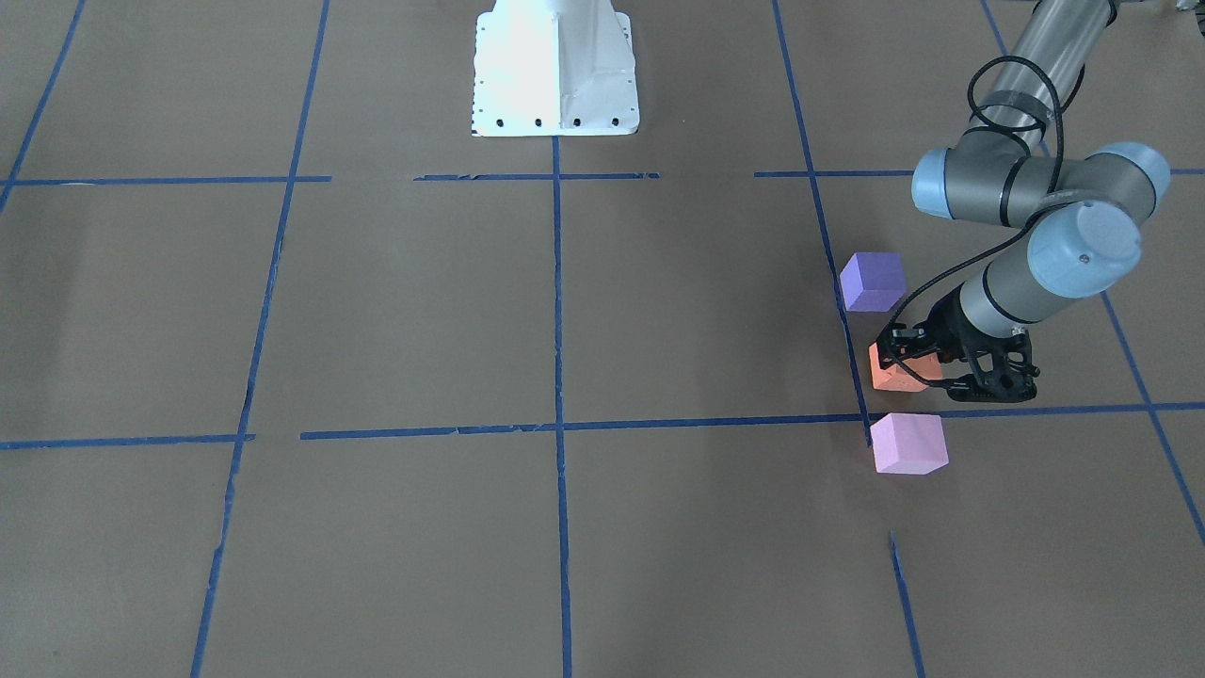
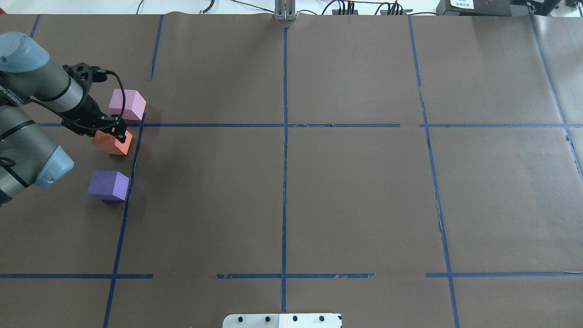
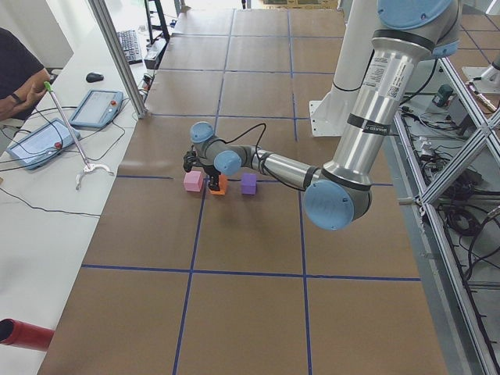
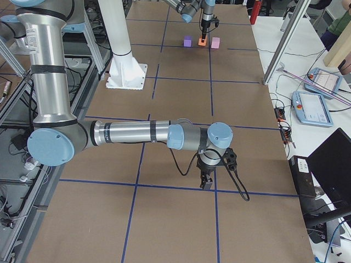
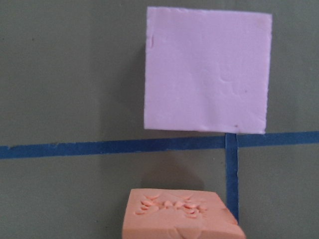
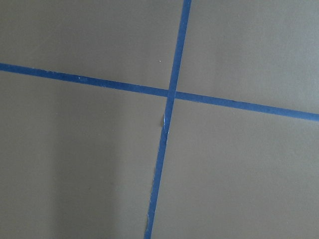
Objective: Arrange blocks in a line
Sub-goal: 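Lower the orange cube between the pink and purple cubes, aligning it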
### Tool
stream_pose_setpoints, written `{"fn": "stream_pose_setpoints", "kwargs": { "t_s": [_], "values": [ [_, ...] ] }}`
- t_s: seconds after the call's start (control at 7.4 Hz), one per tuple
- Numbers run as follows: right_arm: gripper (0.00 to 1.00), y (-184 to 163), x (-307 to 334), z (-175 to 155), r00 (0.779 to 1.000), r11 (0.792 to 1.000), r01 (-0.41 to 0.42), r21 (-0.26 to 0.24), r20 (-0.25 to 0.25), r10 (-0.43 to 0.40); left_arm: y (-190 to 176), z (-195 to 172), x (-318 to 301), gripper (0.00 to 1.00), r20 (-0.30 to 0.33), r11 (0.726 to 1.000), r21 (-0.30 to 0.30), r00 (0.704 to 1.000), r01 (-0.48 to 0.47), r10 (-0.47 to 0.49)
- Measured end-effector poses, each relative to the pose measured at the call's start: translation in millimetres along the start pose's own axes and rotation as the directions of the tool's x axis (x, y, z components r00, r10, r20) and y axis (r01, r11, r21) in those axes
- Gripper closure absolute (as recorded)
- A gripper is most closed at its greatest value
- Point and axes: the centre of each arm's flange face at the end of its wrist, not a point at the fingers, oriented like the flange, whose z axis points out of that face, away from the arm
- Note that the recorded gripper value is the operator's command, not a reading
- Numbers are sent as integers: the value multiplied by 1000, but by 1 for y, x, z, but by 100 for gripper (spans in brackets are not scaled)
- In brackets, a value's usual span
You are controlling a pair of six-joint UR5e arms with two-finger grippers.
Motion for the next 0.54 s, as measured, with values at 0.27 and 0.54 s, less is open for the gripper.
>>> {"fn": "stream_pose_setpoints", "kwargs": {
  "t_s": [0.27,0.54],
  "values": [
    [0,0,0,0,1000,1000,0,0,0,0,1,0,2,83,-8,1000,-4,1000,-4,4],
    [0,0,0,0,1000,1000,0,0,0,0,1,2,2,79,-14,1000,-6,1000,-7,7]
  ]
}}
